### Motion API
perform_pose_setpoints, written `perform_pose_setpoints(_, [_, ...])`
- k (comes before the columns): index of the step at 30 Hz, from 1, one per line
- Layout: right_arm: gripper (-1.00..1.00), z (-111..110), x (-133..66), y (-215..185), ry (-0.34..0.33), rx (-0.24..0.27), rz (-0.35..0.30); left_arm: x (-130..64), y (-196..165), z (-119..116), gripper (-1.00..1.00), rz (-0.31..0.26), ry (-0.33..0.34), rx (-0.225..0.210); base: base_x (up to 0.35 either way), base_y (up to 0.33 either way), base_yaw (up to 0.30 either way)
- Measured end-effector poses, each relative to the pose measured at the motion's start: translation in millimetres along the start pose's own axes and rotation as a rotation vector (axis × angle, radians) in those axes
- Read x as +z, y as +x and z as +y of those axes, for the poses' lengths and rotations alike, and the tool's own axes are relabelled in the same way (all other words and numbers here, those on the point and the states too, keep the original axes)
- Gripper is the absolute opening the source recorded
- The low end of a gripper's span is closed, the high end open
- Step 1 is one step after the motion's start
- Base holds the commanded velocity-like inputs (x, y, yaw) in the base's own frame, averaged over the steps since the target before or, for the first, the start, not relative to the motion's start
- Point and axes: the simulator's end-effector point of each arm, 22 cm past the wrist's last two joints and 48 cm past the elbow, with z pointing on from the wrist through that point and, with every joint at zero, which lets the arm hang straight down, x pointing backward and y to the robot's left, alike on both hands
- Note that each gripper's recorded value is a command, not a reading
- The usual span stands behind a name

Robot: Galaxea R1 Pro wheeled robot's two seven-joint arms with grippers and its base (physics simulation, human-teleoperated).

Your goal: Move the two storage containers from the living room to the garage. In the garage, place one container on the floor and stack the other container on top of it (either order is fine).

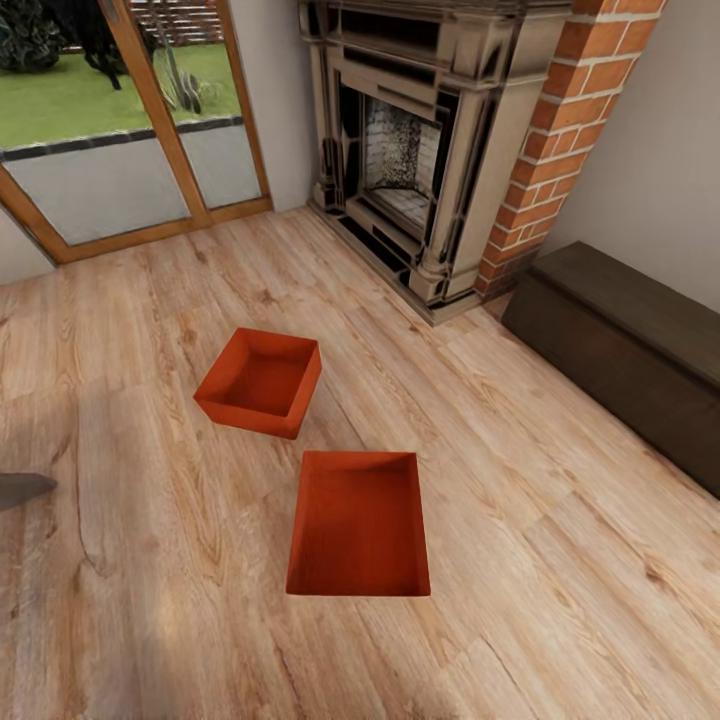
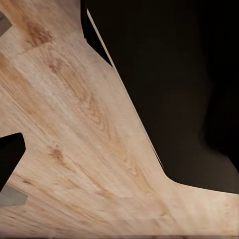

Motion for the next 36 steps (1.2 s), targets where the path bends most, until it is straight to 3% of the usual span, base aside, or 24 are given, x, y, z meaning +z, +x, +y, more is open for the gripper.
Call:
perform_pose_setpoints(22, [1.0,4.0,-0.2,-0.5,0.003,-0.003,0.004,0.0,-0.3,-0.1,1.0,-0.001,0.0,0.001,0.0,0.0,0.0])
perform_pose_setpoints(26, [1.0,-41.0,3.1,-35.5,0.084,0.003,-0.076,-0.4,-30.4,27.7,1.0,-0.055,-0.067,0.009,0.0,0.0,0.0])
perform_pose_setpoints(31, [1.0,-87.0,2.2,-66.3,0.189,0.023,-0.117,-15.2,-104.7,108.9,1.0,-0.196,-0.229,-0.005,0.0,0.0,0.0])
perform_pose_setpoints(32, [1.0,-99.3,2.5,-90.9,0.216,0.029,-0.137,-21.7,-122.6,131.0,1.0,-0.223,-0.258,-0.045,0.0,0.0,0.0])
perform_pose_setpoints(36, [1.0,-127.1,-1.2,-160.2,0.278,0.058,-0.191,-29.1,-153.3,156.7,1.0,-0.209,-0.272,-0.166,0.0,0.0,0.0])
